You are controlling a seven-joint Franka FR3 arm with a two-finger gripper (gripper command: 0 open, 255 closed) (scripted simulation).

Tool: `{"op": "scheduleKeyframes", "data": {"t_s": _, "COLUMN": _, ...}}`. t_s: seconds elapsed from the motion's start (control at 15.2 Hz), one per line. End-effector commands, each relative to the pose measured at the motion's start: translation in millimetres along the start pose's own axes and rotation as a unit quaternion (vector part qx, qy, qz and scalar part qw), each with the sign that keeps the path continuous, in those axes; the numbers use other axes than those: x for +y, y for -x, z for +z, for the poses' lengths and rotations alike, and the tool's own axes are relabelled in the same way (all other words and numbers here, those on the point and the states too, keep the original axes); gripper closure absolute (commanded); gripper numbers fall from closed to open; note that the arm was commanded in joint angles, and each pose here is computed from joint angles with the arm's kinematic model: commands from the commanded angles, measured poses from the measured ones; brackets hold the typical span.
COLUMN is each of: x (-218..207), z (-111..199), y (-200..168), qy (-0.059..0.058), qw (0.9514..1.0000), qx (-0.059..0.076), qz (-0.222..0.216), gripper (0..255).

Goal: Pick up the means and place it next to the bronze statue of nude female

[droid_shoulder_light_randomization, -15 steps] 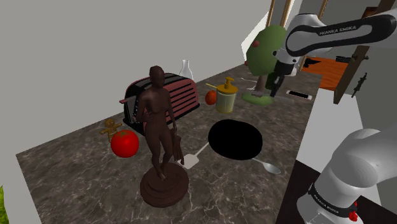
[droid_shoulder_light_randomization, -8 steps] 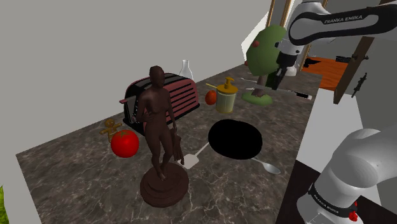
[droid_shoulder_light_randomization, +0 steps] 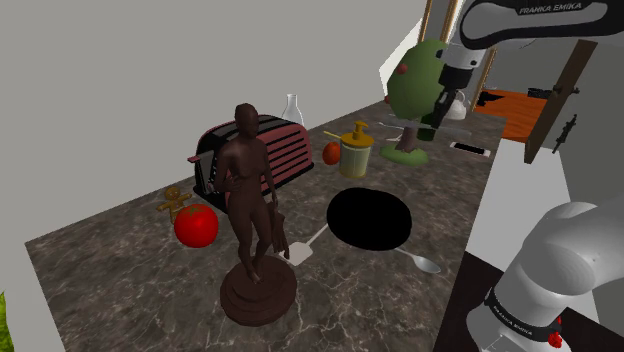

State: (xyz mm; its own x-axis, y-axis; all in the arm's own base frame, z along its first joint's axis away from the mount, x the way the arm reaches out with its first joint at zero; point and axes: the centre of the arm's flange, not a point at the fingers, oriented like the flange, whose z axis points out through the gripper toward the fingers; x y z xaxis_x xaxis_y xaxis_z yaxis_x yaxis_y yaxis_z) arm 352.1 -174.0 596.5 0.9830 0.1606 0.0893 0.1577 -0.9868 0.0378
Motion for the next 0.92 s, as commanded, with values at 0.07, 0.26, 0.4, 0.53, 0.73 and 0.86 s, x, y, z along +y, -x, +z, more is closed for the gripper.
{"op": "scheduleKeyframes", "data": {"t_s": 0.07, "x": 0.5, "z": -15.1, "y": -0.7, "qy": 0.0, "qw": 1.0, "qx": 0.0, "qz": 0.0, "gripper": 255}}
{"op": "scheduleKeyframes", "data": {"t_s": 0.26, "x": 1.1, "z": -30.9, "y": -2.1, "qy": 0.0, "qw": 1.0, "qx": 0.0, "qz": 0.0, "gripper": 255}}
{"op": "scheduleKeyframes", "data": {"t_s": 0.4, "x": 1.5, "z": -41.4, "y": -3.1, "qy": 0.0, "qw": 1.0, "qx": 0.0, "qz": 0.0, "gripper": 255}}
{"op": "scheduleKeyframes", "data": {"t_s": 0.53, "x": 1.9, "z": -51.9, "y": -4.0, "qy": 0.0, "qw": 1.0, "qx": 0.0, "qz": 0.0, "gripper": 255}}
{"op": "scheduleKeyframes", "data": {"t_s": 0.73, "x": 2.5, "z": -67.7, "y": -5.4, "qy": 0.0, "qw": 1.0, "qx": 0.0, "qz": 0.0, "gripper": 255}}
{"op": "scheduleKeyframes", "data": {"t_s": 0.86, "x": 2.9, "z": -78.2, "y": -6.3, "qy": 0.0, "qw": 1.0, "qx": 0.0, "qz": 0.0, "gripper": 255}}
